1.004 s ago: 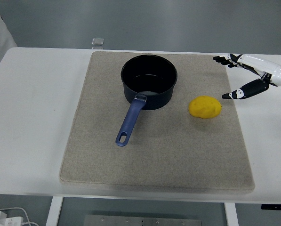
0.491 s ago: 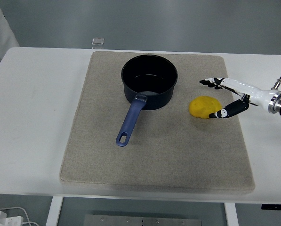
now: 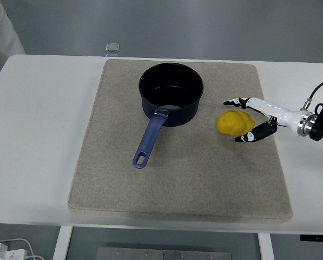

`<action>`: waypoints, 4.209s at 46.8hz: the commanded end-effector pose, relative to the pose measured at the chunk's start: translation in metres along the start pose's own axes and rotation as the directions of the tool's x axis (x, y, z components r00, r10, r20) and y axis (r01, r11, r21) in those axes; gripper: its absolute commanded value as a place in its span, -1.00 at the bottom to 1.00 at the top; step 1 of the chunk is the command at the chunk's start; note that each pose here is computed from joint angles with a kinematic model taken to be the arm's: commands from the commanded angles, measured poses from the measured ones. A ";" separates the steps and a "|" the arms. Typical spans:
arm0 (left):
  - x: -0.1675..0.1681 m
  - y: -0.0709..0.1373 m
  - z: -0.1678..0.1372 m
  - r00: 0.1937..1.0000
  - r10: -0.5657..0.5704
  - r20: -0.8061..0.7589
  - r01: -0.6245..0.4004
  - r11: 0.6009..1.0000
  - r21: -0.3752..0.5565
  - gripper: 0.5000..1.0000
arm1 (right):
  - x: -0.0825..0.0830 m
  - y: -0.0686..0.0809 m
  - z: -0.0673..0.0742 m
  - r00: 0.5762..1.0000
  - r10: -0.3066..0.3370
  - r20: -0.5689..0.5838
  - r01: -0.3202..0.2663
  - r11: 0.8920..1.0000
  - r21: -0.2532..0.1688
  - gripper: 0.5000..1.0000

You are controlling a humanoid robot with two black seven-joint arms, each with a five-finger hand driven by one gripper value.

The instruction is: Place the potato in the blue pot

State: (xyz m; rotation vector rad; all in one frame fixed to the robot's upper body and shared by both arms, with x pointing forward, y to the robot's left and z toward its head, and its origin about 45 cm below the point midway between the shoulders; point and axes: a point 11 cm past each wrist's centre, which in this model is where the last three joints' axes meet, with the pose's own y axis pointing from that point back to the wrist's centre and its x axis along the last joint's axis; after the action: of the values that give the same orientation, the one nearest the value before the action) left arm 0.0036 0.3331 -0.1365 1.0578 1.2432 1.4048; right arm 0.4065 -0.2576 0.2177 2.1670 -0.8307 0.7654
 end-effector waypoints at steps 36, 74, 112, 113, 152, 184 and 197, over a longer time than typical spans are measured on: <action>0.000 0.000 0.000 1.000 0.000 0.000 0.000 1.000 0.000 1.00 | 0.002 -0.009 0.001 0.999 -0.016 -0.042 0.016 1.000 -0.017 -1.00; 0.000 0.000 0.000 1.000 -0.002 0.000 0.002 1.000 0.000 1.00 | 0.069 0.007 -0.021 0.994 0.072 -0.083 -0.072 0.997 0.004 -1.00; 0.000 0.000 0.000 1.000 0.000 0.000 0.000 1.000 0.000 1.00 | 0.123 -0.030 -0.132 0.995 0.088 -0.055 -0.077 0.981 0.177 -1.00; 0.000 0.000 0.000 1.000 0.000 0.000 0.000 1.000 0.000 1.00 | 0.121 -0.035 -0.138 0.995 0.084 -0.057 -0.072 0.981 0.182 -1.00; 0.000 0.000 0.000 1.000 0.000 0.000 0.000 1.000 0.000 1.00 | 0.043 -0.133 -0.151 0.998 -0.008 -0.056 0.014 0.994 0.111 -1.00; 0.000 0.000 0.000 1.000 0.000 0.000 0.000 1.000 0.000 1.00 | 0.022 -0.142 -0.145 1.000 -0.019 -0.025 0.021 0.995 0.098 0.80; 0.000 0.000 0.000 1.000 0.000 0.000 0.000 1.000 0.000 1.00 | 0.022 -0.143 -0.148 1.000 -0.015 -0.020 0.017 0.994 0.105 0.80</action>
State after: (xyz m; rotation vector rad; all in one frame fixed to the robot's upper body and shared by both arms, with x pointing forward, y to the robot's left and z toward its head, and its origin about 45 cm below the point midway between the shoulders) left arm 0.0036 0.3331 -0.1365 1.0577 1.2431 1.4047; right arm 0.4846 -0.0732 0.2663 2.2515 -0.7768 0.8372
